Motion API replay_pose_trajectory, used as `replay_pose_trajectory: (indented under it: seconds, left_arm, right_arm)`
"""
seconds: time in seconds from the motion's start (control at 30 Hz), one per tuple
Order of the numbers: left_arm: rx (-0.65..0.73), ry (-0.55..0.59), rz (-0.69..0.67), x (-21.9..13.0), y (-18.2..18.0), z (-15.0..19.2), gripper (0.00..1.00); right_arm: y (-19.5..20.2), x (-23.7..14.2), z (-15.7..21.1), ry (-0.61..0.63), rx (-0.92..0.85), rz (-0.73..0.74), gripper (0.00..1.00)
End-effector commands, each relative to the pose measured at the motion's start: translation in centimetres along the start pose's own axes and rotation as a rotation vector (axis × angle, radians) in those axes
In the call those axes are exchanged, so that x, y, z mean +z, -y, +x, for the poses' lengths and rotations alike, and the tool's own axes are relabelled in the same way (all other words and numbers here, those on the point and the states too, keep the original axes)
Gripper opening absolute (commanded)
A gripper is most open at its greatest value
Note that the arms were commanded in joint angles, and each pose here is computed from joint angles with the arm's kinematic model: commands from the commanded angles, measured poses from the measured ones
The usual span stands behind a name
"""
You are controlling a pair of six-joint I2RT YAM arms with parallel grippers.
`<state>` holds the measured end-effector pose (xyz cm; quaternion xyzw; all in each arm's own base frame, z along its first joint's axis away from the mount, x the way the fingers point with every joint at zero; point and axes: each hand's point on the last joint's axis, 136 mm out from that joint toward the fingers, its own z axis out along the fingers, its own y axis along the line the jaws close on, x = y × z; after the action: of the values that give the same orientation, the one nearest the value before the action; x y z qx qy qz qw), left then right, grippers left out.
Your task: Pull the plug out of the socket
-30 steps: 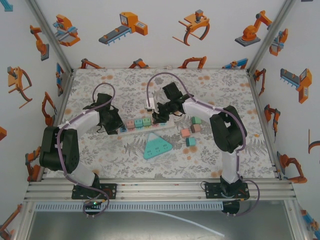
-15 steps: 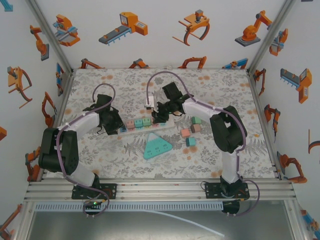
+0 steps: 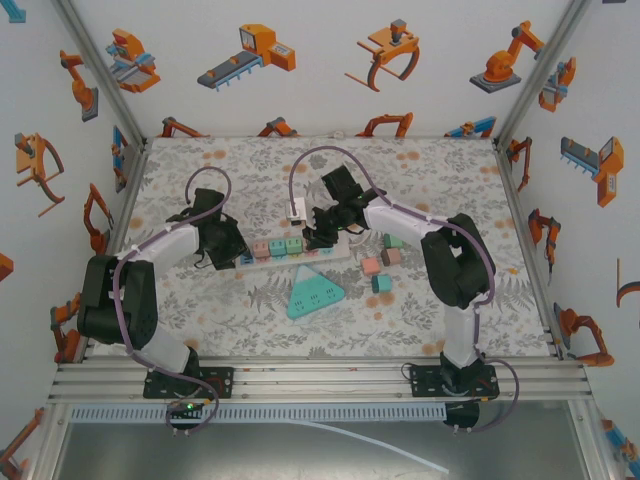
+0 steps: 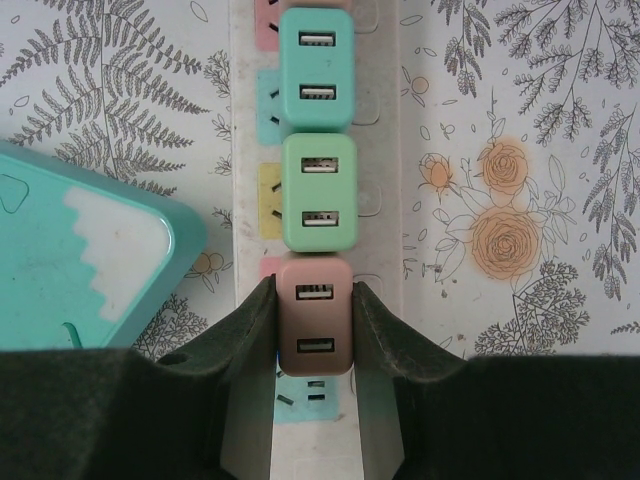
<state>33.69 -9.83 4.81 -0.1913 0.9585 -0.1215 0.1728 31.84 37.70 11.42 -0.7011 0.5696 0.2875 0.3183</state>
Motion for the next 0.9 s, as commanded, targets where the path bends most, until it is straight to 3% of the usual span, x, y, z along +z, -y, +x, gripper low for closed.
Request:
replay_pose_trajectory:
  seconds: [0.0,0.47,0.73,0.87]
  left_arm:
    - [0.029,-0.115,-0.185,2.4,-4.6,4.3,0.49]
    - [0.032,-0.105,-0.183,2.0,-4.5,4.3,0.50]
    - [0.055,-0.051,-0.146,0.3,-3.0,2.4,0.52]
    - [0.078,0.002,-0.105,-1.7,-1.6,0.6,0.56]
  right_arm:
    - [0.0,-2.3,-6.0,0.151,-0.065,0.007,0.14]
    - [0.6,-3.5,-6.4,0.151,-0.076,0.040,0.13]
    - [0.6,-6.4,-7.3,0.159,-0.078,0.093,0.13]
    - [1.6,-9.5,-7.8,0.162,0.005,0.173,0.14]
